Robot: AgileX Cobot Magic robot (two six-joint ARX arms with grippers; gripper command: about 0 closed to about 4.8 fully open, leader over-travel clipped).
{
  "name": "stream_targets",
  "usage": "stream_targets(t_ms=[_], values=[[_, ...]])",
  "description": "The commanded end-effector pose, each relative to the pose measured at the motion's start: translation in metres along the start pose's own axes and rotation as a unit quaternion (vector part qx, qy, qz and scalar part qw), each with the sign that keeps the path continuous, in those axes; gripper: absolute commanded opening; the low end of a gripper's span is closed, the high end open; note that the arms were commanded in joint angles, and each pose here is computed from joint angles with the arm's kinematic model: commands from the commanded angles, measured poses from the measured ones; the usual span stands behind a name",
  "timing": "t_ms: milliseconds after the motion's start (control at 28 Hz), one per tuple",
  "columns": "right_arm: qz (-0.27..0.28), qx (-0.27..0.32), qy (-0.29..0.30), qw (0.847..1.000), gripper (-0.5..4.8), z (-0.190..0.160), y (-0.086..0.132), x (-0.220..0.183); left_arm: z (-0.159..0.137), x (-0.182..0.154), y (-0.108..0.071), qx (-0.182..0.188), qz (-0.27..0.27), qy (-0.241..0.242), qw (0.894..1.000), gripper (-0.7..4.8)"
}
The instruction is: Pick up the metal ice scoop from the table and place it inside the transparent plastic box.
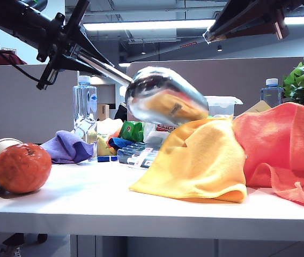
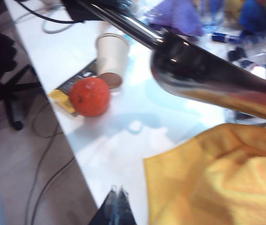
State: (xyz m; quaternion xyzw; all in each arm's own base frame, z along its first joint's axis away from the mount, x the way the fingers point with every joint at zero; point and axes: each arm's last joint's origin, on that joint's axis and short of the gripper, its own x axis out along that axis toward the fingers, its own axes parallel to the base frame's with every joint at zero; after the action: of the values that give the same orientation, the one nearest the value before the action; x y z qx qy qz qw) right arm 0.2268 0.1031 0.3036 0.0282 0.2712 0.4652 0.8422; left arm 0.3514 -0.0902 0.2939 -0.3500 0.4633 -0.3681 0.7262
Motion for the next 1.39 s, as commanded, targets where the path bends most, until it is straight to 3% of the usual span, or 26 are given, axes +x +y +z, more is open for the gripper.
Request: stream_targets(t_ms=[36, 286, 536, 714, 929, 1393], values=[[-0.041, -0.015, -0.017, 0.999, -0.02, 0.005, 0.001, -0.005, 0.001, -0.001, -0.008, 0.017, -0.035, 0.009, 0.999, -0.06], [-0.156, -0.019, -0.049, 0.986, -0.02, 0.010, 0.003, -0.029, -0.003, 0.011, -0.020, 0.048, -0.068, 0.027, 0.996, -0.06], [-0.245, 0.013, -0.045, 0.968, -0.02, 0.004, -0.004, -0.054, -0.009, 0.034, -0.049, 0.090, -0.124, 0.035, 0.988, -0.06], [-0.265, 0.046, -0.028, 0.963, -0.02, -0.005, -0.008, -0.072, -0.013, 0.049, -0.068, 0.119, -0.157, 0.026, 0.980, -0.06], [-0.292, 0.059, -0.045, 0.953, -0.02, -0.010, 0.000, -0.098, -0.017, 0.079, -0.069, 0.117, -0.166, 0.050, 0.978, -0.06], [-0.347, 0.073, -0.067, 0.933, -0.02, -0.026, 0.031, -0.138, -0.013, 0.156, -0.107, 0.173, -0.192, 0.070, 0.963, -0.06]])
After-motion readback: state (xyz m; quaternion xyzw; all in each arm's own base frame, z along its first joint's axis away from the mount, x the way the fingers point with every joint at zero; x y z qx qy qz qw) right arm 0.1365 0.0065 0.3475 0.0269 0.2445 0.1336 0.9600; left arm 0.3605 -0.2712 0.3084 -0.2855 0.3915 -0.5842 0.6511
